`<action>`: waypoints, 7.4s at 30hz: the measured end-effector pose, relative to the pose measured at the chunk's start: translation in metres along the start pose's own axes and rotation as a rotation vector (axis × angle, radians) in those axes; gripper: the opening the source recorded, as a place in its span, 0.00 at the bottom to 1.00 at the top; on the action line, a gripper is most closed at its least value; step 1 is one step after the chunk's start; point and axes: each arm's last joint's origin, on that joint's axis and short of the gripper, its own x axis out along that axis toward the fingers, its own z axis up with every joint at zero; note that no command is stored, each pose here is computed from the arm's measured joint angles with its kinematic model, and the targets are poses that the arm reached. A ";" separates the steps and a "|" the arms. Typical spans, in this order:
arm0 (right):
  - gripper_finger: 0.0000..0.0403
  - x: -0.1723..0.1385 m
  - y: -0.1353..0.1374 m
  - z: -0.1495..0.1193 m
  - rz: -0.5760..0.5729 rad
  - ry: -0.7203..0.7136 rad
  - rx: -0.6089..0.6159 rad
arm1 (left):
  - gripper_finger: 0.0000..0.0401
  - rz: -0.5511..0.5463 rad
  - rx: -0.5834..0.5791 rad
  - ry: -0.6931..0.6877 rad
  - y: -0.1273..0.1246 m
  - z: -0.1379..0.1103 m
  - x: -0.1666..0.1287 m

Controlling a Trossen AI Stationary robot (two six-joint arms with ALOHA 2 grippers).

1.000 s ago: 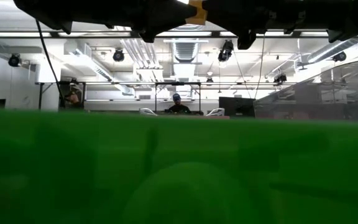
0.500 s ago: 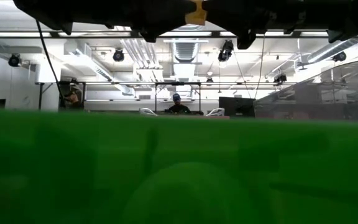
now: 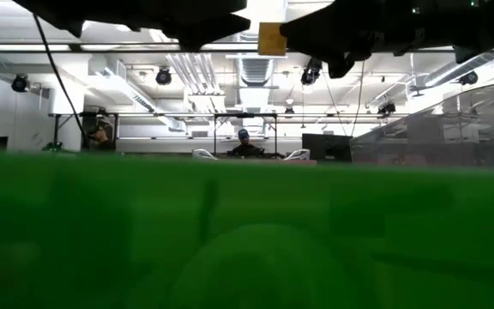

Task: Pick & Place Toys
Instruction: Put the small yellow game piece into the black bin, then put the top big green game piece into the black bin

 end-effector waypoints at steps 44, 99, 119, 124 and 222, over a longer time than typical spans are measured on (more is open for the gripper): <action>0.25 -0.040 0.037 -0.002 0.041 1.187 0.193 | 0.73 -0.019 -0.145 0.245 -0.004 -0.053 -0.038; 0.69 -0.031 0.056 -0.004 -0.006 -0.121 -0.129 | 0.73 -0.051 -0.119 0.600 -0.015 -0.042 -0.024; 0.69 -0.031 0.056 -0.007 -0.001 -0.084 -0.139 | 0.73 -0.131 0.074 0.976 -0.032 -0.046 0.022; 0.69 -0.031 0.056 -0.008 0.000 -0.075 -0.143 | 0.73 -0.196 0.098 1.076 -0.034 -0.033 0.000; 0.69 -0.021 0.049 -0.024 -0.053 -0.011 -0.103 | 0.28 -0.174 0.326 0.555 -0.043 -0.010 0.037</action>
